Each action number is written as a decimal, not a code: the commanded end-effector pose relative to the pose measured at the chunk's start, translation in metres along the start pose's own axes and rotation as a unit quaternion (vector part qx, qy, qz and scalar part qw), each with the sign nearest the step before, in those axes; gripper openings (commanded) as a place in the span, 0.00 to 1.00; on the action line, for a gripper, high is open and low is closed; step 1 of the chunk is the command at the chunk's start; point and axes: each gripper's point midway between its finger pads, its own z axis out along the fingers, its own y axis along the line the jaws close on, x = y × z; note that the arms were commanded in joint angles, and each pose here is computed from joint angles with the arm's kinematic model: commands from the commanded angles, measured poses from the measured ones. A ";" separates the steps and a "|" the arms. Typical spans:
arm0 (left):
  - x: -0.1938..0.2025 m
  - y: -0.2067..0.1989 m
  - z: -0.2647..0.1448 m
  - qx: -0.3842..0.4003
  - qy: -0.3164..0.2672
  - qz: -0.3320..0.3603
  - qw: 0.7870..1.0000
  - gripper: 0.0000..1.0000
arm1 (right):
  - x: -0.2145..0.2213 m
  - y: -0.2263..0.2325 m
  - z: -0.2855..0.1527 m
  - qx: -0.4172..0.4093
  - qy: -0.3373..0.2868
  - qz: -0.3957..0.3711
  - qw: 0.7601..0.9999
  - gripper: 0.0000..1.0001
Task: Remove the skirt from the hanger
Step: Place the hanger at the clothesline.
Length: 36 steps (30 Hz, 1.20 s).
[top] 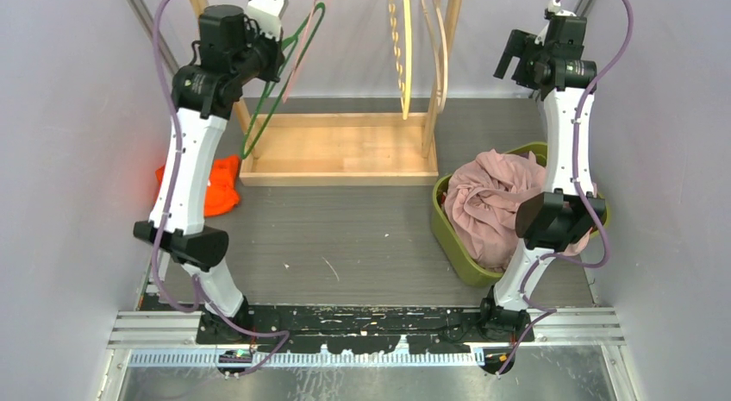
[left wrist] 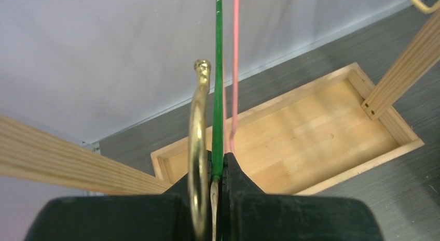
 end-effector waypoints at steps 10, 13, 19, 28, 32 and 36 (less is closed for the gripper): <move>-0.071 0.017 -0.095 -0.032 -0.131 0.010 0.991 0.00 | -0.016 0.010 -0.025 -0.020 -0.040 0.006 0.999 1.00; -0.070 0.017 -0.076 -0.030 -0.125 0.009 0.992 0.00 | -0.015 0.011 -0.028 -0.024 -0.040 0.009 0.999 1.00; -0.083 0.019 -0.037 -0.029 -0.133 0.005 0.991 0.00 | -0.018 0.011 -0.033 -0.022 -0.047 0.006 0.999 1.00; -0.094 0.041 -0.006 -0.041 -0.166 -0.021 0.985 0.00 | -0.019 0.008 -0.036 -0.015 -0.050 0.001 0.999 1.00; -0.095 0.050 -0.001 -0.035 -0.177 -0.045 0.982 0.00 | -0.018 0.008 -0.033 -0.014 -0.047 0.002 0.999 1.00; -0.099 0.059 0.004 -0.019 -0.195 -0.075 0.978 0.00 | -0.019 0.007 -0.031 -0.013 -0.046 0.001 0.999 1.00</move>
